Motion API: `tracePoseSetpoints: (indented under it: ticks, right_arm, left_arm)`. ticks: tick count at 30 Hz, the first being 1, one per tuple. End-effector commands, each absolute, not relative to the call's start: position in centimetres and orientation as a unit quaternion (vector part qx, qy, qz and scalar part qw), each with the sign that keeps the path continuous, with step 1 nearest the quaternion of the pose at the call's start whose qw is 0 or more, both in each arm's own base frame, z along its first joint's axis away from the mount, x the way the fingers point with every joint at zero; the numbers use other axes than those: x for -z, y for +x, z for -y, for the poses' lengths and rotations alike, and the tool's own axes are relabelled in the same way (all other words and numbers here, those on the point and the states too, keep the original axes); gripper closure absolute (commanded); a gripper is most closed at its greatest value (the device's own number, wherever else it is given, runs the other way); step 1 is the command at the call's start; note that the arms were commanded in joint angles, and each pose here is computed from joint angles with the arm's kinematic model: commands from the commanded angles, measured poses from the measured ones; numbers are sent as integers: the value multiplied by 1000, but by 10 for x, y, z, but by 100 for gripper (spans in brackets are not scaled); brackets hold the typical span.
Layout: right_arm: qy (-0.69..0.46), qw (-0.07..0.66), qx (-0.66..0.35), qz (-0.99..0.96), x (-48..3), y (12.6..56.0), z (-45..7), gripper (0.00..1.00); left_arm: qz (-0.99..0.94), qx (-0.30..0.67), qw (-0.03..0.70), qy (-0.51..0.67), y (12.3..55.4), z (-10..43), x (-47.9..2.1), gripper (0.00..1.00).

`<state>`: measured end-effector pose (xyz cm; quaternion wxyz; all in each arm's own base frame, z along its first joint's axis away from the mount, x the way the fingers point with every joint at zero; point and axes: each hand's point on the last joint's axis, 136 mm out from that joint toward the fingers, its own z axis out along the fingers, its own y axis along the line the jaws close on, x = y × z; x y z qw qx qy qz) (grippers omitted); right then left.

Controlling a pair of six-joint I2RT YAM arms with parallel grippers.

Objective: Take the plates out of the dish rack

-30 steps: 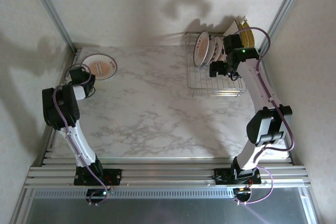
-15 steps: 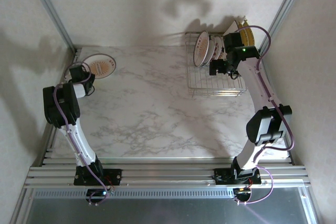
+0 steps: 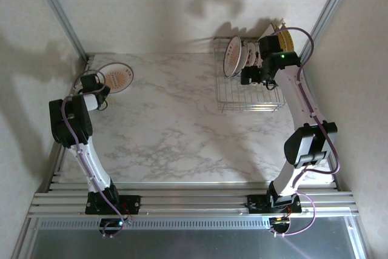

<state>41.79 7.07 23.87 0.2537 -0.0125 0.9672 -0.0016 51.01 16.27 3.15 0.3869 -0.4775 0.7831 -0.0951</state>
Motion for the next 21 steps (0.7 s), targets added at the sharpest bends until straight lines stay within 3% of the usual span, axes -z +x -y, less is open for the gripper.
tracePoseSetpoints:
  ticks: [1, 6, 11, 13, 21]
  right_arm:
    - [-16, 255, -11, -967, -246, 419, -77, 1]
    - [-18, 260, -11, -965, -250, 419, -78, 1]
    - [-27, 259, -12, -965, -253, 422, -82, 1]
    - [-33, 260, -8, -965, -256, 424, -84, 1]
    - [-50, 268, 17, -962, -263, 443, -97, 1]
  left_arm:
    - [-800, 25, 380, -464, 499, -181, -45, 47]
    - [-816, -23, 381, -434, 492, -190, -64, 24]
    - [-856, -47, 373, -354, 491, -173, -99, 13]
    - [-874, -68, 363, -315, 488, -162, -115, 1]
    - [-928, -79, 334, -146, 471, -69, -162, 0]
